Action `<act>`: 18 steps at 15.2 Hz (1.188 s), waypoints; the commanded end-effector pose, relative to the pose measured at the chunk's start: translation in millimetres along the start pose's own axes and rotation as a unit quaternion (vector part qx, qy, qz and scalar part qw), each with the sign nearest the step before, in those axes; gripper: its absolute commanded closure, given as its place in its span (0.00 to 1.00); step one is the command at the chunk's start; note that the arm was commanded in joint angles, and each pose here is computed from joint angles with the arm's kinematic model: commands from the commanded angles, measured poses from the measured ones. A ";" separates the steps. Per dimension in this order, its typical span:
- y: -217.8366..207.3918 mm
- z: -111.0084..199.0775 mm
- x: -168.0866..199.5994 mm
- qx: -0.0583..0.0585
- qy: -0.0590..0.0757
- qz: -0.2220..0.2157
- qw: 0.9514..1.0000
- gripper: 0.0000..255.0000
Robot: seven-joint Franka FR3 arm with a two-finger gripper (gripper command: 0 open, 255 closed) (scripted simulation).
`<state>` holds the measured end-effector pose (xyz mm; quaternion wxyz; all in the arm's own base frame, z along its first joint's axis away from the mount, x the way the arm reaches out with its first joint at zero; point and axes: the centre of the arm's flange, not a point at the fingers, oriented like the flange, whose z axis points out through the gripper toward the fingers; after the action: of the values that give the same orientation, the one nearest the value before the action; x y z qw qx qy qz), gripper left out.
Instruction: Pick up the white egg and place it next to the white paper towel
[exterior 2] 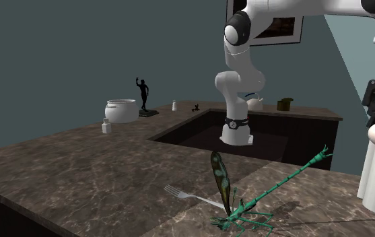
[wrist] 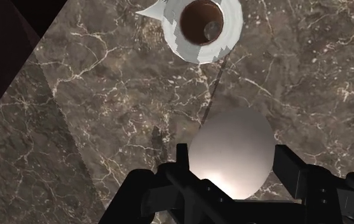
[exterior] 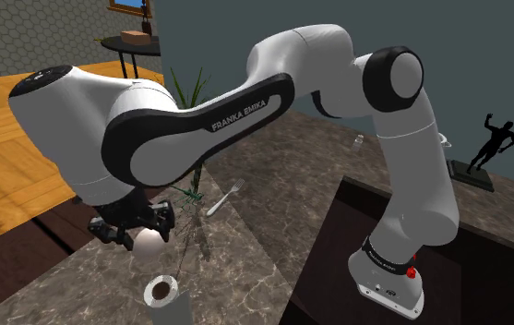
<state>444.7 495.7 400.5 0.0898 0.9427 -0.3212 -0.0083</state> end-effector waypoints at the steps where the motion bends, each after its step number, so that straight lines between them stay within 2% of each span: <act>1: -3.2 10.5 -0.3 0.000 0.000 0.000 1.000 1.00; 18: -18.8 98.9 -4.1 0.000 0.000 0.000 1.000 1.00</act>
<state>445.2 496.1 305.2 0.0898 0.9427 -0.3214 -0.0083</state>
